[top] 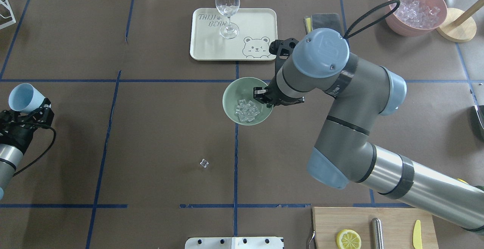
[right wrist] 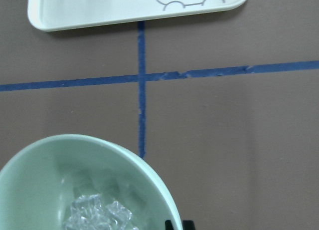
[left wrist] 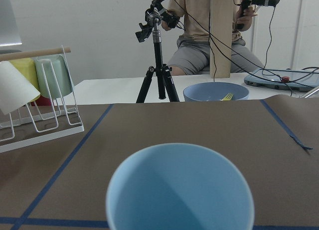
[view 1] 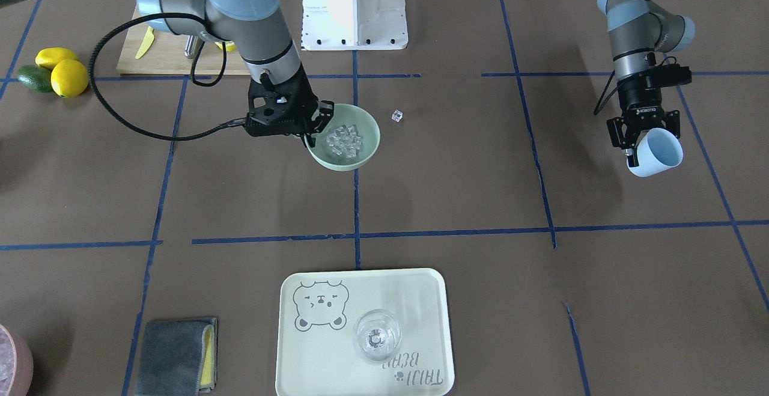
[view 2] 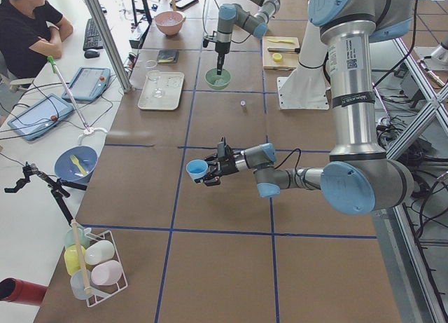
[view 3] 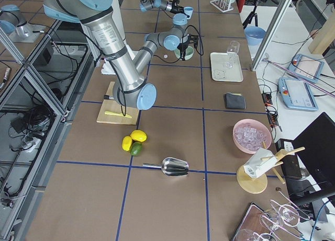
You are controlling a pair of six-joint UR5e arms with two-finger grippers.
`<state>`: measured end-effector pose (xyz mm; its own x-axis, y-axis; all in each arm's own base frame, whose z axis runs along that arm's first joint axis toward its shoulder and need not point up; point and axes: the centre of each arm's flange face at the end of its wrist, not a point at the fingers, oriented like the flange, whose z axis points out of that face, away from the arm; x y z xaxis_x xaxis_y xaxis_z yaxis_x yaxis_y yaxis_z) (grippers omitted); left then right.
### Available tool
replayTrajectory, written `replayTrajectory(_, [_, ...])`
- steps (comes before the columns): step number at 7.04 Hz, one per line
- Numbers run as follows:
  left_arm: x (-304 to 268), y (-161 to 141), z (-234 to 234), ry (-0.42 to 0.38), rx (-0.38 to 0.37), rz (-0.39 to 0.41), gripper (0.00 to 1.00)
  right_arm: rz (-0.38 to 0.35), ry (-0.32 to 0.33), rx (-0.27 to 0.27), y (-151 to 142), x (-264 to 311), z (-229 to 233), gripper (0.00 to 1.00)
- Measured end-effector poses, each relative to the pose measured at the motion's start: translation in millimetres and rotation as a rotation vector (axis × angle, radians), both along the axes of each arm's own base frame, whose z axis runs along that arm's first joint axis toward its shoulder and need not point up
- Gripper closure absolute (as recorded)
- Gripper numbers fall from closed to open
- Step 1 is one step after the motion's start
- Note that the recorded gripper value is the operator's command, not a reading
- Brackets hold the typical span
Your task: Pour ice into bowl
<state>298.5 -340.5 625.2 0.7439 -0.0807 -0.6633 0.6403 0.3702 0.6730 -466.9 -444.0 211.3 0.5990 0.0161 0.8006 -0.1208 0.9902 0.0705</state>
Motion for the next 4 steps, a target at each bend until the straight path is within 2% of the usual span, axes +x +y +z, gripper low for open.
replayTrajectory(1, [7.7,8.2,7.8,-0.026,0.002,0.009,1.0,-0.016,0.015,0.02,2.3,20.4,19.3,1.0])
replayTrajectory(2, [12.4,13.3,11.6,-0.034,0.003,0.015,0.78,-0.025,0.027,0.032,3.7,37.5,34.0,1.0])
replayTrajectory(3, [15.2,16.3,13.1,-0.02,-0.001,0.016,0.24,-0.029,0.034,0.033,4.3,48.4,45.0,1.0])
replayTrajectory(4, [17.2,18.2,13.3,0.005,-0.006,0.013,0.0,-0.033,0.04,0.034,3.8,54.3,51.8,1.0])
